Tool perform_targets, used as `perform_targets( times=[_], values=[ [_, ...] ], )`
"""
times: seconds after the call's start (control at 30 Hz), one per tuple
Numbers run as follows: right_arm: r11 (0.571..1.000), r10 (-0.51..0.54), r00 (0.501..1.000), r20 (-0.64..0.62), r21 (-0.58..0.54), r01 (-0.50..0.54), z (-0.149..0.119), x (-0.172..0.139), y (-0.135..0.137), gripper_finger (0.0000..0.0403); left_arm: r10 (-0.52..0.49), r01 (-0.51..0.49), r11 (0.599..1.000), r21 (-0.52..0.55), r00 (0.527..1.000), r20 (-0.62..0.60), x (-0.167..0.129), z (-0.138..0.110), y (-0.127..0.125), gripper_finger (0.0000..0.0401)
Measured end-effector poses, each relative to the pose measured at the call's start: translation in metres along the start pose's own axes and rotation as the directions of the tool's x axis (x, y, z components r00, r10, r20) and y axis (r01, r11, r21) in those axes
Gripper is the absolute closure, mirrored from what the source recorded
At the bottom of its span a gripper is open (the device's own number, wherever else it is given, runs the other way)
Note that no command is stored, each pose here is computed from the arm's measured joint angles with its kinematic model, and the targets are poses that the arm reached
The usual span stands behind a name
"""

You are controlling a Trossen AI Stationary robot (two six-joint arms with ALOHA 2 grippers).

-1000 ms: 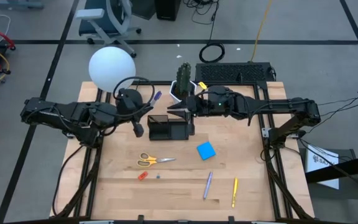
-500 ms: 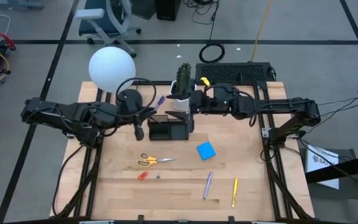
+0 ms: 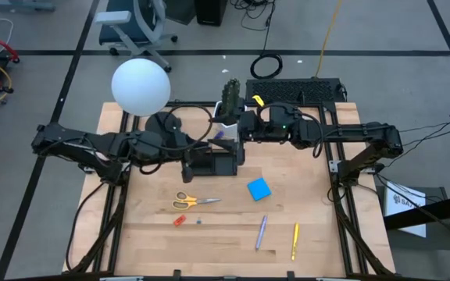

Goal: Pick and place office supplies into organizer
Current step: Put the blue pen into the desk organizer

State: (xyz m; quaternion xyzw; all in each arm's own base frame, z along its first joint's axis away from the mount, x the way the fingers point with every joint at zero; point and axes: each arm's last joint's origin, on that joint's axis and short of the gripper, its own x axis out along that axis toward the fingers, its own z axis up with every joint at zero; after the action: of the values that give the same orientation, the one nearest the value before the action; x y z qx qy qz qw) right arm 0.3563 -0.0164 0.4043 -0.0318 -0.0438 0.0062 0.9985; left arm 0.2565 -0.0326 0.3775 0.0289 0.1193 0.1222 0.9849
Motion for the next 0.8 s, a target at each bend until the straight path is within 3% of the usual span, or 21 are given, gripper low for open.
perform_targets(
  times=[0.2, 0.47, 0.8],
  values=[
    [1.000, 0.018, 1.000, -0.002, 0.025, -0.018, -0.0003, 0.0000, 0.0008, 0.0187, -0.021, 0.021, 1.000, 0.000, 1.000, 0.012, 0.0059, 0.0004, 0.0021, 0.0371],
    [1.000, 0.027, 0.999, -0.016, -0.007, -0.028, -0.0017, 0.0000, 0.0012, 0.0362, -0.017, 0.016, 1.000, 0.011, 0.999, 0.038, 0.0064, 0.0032, 0.0037, 0.0371],
    [0.999, 0.010, 0.998, -0.066, -0.039, -0.013, -0.0066, -0.0004, -0.0018, 0.0372, 0.021, -0.021, 0.999, 0.036, 1.000, 0.019, 0.0067, 0.0011, 0.0045, 0.0293]
  ],
)
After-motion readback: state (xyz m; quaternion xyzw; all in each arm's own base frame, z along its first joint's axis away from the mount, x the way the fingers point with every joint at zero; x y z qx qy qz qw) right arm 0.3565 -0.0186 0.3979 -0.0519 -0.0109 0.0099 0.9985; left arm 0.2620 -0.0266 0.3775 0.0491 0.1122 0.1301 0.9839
